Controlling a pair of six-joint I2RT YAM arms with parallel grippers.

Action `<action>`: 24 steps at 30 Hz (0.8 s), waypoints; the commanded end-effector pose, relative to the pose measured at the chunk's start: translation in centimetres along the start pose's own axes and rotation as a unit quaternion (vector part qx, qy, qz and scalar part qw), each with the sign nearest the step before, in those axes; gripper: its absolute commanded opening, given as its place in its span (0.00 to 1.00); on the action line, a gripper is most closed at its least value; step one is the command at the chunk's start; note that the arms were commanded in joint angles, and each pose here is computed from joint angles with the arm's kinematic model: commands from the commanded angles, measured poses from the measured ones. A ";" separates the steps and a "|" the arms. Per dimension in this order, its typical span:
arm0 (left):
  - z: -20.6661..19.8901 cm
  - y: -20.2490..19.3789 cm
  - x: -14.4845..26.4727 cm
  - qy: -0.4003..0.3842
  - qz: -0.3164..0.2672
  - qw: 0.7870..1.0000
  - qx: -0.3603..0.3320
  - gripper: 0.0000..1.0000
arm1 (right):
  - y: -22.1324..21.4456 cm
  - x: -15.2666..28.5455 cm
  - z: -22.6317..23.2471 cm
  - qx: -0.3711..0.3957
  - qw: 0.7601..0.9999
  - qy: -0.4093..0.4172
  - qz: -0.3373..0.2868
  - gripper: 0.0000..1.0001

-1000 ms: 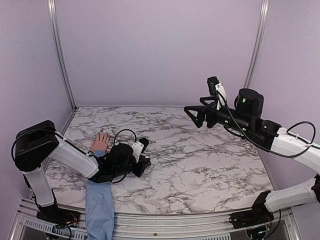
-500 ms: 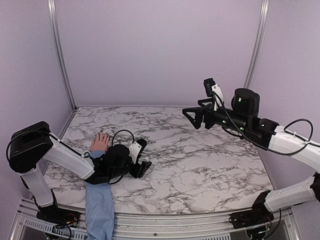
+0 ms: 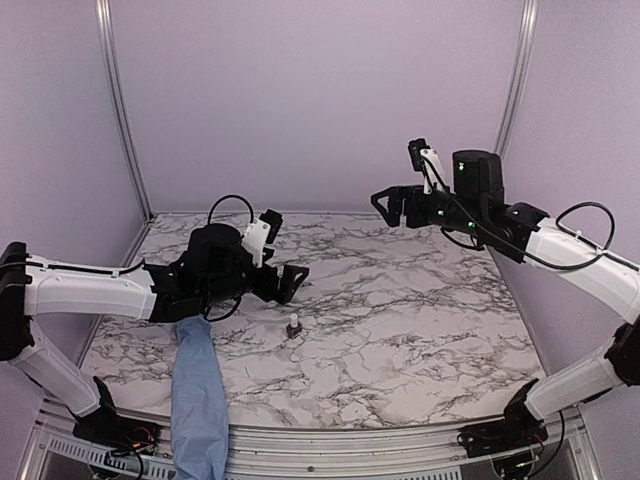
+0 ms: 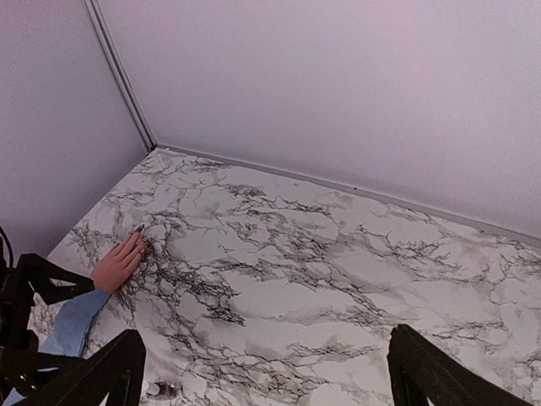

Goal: Paint the nails
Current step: Reset both arms

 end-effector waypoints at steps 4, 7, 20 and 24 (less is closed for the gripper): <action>5.4 6.0 0.5 0.061 0.060 0.994 0.069 0.99 | 1.5 0.6 -3.2 -0.028 0.998 -0.064 -0.001 0.99; 7.7 7.3 1.2 0.070 0.053 0.991 0.105 0.99 | 1.6 1.1 -5.2 -0.052 0.994 -0.091 -0.007 0.98; 15.0 0.9 5.2 0.152 0.056 0.960 0.229 0.99 | -4.5 3.6 -9.5 -0.103 0.983 -0.153 0.004 0.99; 15.3 -1.5 6.0 0.160 0.051 0.953 0.252 0.99 | -7.7 3.8 -9.4 -0.117 0.982 -0.149 0.012 0.99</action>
Point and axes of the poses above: each gripper's point midway between its finger pads, its own x axis back along the fingers, its own z axis along the line the jaws close on, y = z × x, the point moved 3 cm from there along x, back along the fingers, and after that the axes turned 5 degrees about x, right-handed, at the moved point
